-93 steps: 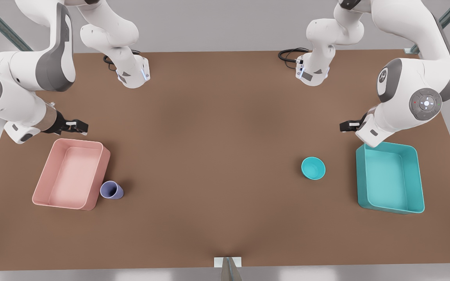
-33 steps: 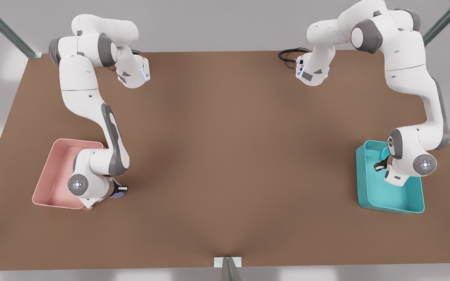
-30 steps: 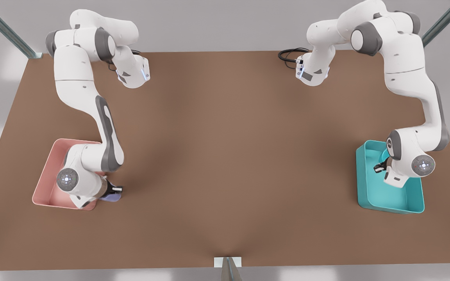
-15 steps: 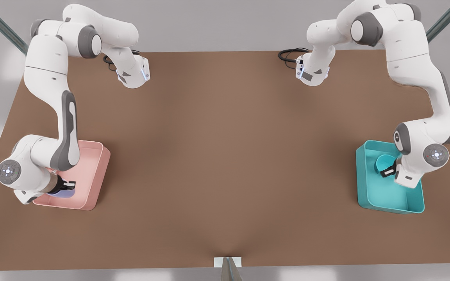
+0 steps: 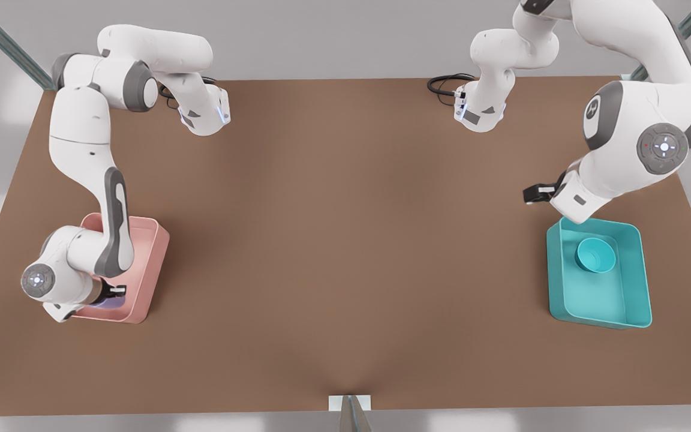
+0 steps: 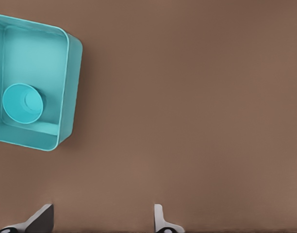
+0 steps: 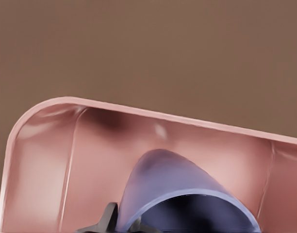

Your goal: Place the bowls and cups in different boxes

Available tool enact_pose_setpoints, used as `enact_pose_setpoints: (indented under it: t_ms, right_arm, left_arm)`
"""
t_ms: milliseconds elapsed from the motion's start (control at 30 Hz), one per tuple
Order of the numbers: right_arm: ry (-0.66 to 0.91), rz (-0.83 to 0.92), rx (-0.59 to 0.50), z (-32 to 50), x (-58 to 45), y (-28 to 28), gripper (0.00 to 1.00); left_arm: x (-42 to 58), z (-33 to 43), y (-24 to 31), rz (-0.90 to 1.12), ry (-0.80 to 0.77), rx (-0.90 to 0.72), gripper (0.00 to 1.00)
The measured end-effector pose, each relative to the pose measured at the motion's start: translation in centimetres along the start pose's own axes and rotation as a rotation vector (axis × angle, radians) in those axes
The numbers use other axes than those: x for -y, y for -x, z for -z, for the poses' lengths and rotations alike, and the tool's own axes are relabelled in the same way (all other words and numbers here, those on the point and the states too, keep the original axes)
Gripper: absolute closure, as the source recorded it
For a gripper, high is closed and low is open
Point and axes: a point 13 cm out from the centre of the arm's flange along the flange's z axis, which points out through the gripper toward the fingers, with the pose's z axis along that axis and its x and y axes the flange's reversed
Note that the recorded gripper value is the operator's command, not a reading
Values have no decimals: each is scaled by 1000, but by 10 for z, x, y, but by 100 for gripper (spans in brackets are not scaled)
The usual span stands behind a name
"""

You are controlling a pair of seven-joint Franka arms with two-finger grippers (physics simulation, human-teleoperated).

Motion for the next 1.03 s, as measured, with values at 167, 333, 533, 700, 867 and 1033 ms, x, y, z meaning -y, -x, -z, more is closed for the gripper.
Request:
enact_pose_setpoints:
  t_ms: [167,333,533,700,867,1033]
  right_arm:
    - [-24,-15,4,-6,4,2,0]
    - [5,-23,19,4,-1,3,0]
    - [39,7,92,105,-16,3,0]
    - [67,107,136,243,-96,-27,0]
    - [103,100,86,307,-113,-84,0]
    - [121,74,31,329,-119,-112,0]
  left_arm:
    - [2,2,-16,-17,0,-47,0]
    - [0,0,-22,-25,3,-73,0]
    - [0,-1,-25,-31,6,-85,0]
    - [0,-2,-26,-36,7,-90,0]
    - [0,-2,-26,-39,6,-90,0]
    - [1,-2,-26,-42,5,-90,0]
